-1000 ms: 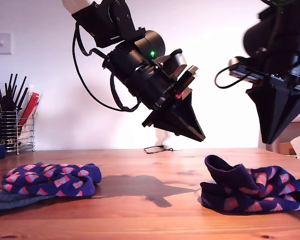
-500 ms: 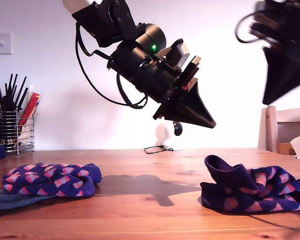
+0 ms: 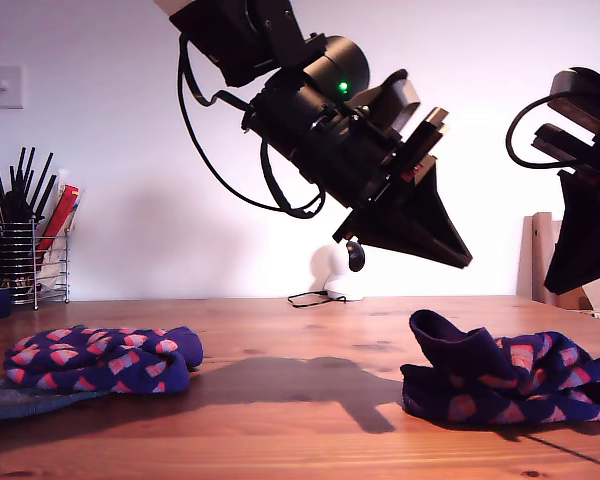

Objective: Fold the socks in front of you. After folding them, place them to the right side.

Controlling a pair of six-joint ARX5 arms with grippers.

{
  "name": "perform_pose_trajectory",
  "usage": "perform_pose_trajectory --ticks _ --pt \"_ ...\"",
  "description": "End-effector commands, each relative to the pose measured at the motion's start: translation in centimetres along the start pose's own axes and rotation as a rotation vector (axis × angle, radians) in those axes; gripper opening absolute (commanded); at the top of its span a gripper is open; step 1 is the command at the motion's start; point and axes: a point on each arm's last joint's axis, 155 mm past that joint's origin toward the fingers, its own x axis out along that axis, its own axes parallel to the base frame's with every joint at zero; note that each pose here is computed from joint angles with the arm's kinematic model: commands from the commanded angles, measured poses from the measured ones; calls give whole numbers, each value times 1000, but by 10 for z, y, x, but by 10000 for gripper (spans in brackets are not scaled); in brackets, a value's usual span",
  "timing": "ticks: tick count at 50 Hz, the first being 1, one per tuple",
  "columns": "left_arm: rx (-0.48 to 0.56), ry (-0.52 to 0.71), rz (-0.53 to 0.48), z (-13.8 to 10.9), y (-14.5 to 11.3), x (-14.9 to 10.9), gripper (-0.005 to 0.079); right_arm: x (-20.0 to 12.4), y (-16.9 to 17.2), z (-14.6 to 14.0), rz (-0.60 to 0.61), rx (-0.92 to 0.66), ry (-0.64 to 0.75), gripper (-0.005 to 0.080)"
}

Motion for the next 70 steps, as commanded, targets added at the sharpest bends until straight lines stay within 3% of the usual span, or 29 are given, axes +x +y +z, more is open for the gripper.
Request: perform_pose_trajectory --ticks 1,19,41,54,70 --pt "-11 38 -8 -16 4 13 -21 4 -8 -12 -15 39 20 -13" --pt "-9 92 -14 -35 1 36 -21 19 -13 -19 3 109 46 -13" --pt "11 107 -11 -41 0 44 -21 55 -14 -46 20 128 164 -13" --pt "16 195 -8 -63 -7 48 -21 68 -20 -53 18 131 186 -13" --pt "-18 357 85 -110 14 51 -21 68 -20 -52 19 124 179 -13"
